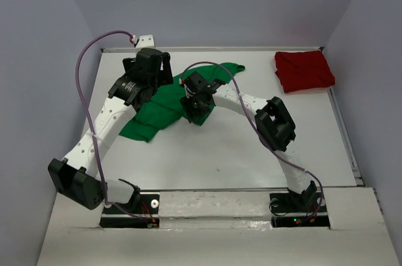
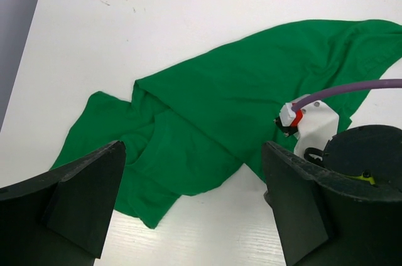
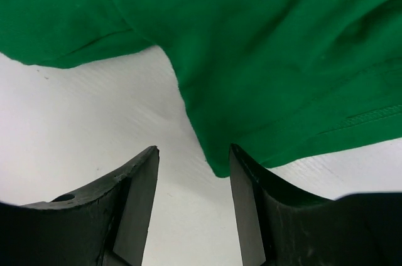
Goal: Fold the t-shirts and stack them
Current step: Flatten the tshirt out
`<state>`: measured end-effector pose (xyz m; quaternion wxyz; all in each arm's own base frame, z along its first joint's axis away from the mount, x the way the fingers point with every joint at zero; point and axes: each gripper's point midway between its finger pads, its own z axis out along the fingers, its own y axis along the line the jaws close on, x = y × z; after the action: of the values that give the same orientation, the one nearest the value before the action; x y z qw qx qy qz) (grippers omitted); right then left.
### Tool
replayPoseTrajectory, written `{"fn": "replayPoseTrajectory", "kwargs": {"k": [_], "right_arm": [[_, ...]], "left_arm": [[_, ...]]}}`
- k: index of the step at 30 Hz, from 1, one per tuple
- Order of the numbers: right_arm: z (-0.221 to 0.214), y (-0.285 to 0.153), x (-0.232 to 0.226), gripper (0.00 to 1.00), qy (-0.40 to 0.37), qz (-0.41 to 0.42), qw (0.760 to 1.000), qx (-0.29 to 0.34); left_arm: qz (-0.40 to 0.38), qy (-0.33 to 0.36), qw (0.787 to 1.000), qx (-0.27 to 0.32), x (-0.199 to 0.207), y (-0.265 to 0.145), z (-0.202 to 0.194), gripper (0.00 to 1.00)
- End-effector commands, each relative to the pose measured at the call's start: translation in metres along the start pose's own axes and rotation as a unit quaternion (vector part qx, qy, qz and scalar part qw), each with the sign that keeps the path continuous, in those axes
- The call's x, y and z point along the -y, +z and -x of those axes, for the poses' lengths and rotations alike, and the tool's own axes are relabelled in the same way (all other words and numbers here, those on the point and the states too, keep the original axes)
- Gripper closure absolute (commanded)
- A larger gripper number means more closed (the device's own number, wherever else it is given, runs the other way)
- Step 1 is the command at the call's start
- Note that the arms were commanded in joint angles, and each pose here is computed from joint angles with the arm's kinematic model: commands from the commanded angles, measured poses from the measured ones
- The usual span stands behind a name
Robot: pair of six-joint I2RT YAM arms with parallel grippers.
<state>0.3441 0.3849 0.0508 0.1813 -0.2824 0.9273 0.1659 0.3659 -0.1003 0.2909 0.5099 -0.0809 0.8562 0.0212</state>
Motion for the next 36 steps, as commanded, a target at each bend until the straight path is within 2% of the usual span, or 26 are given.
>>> {"fn": "replayPoseTrajectory", "kwargs": {"k": [1,8,15,29,36], "right_arm": [[0.022,-0.016,0.017,0.45,0.008,-0.012,0.999,0.029],[0.009,-0.014,0.025,0.45,0.025,-0.006,0.999,0.02],[-0.001,-0.001,0.011,0.47,0.041,0.039,0.998,0.007],[0.013,-0.032,0.012,0.47,0.039,0.012,0.998,0.045],[0.004,-0.032,0.007,0.47,0.023,-0.003,0.999,0.042]], "left_arm": [[-0.002,-0.013,0.999,0.032,-0.01,-0.012,0.017,0.01],[-0.003,-0.019,0.999,0.041,-0.018,-0.021,0.021,0.01],[-0.013,-0.024,0.998,0.051,-0.017,-0.028,0.031,0.01],[-0.016,-0.018,0.999,0.033,-0.013,-0.016,0.02,0.01],[-0.021,-0.019,0.999,0.031,-0.01,-0.014,0.018,0.01]]}}
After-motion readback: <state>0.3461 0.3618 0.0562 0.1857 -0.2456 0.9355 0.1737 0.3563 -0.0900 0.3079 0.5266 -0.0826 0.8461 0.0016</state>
